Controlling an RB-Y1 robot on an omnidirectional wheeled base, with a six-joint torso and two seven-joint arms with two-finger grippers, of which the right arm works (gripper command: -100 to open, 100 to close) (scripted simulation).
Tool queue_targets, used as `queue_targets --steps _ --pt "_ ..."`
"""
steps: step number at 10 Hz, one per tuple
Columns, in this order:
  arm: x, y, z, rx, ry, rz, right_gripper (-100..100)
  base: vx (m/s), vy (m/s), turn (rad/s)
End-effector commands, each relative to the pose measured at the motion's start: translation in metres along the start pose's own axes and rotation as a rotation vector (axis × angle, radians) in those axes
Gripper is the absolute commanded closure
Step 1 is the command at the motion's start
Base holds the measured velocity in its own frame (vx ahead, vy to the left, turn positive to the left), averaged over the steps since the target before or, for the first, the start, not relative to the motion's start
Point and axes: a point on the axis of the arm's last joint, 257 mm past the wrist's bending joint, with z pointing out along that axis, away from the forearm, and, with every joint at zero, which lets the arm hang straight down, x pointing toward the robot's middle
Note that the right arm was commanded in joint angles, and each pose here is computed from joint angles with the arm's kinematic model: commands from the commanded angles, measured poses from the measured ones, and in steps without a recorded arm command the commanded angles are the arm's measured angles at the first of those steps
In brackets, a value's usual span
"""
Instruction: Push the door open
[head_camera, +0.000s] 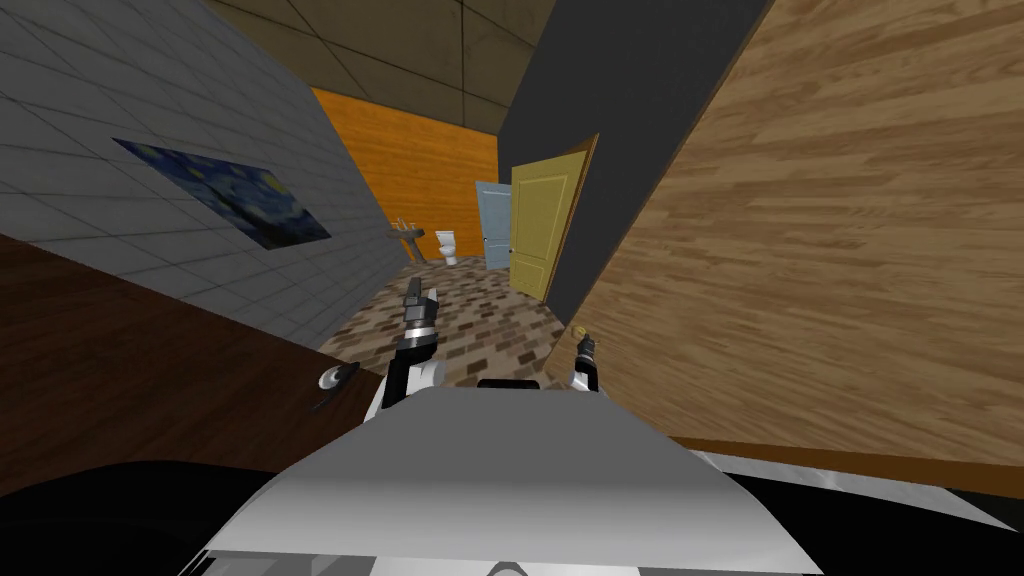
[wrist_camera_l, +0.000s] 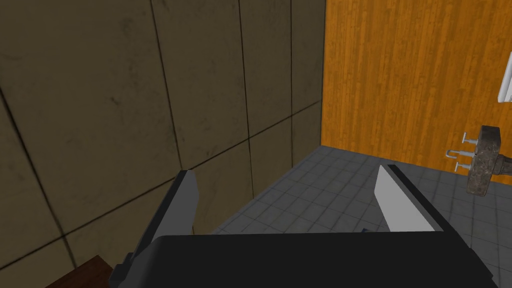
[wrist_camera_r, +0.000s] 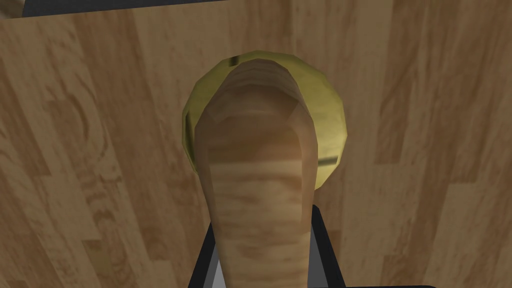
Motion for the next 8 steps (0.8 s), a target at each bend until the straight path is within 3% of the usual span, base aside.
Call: queue_targets --steps 1,5,6,7,8 --pt "-0.013 0.003 0.0021 -0.009 -0.029 0.000 100 0.210 0.011 -0.042" --pt "-0.037 0.004 0.0016 -0.009 -0.086 0.001 100 0.204 0.004 -0.045" --pt "-0.035 0.001 -0.0012 0.001 -0.079 0.000 100 0.090 -0.010 -0.026" --pt "-0.050 0.003 -0.0012 -0.005 -0.112 0.000 100 0.132 -0.008 -0.030" --pt "-0.053 0.003 -0.0015 -0.005 -0.119 0.000 100 0.211 -0.001 -0.052"
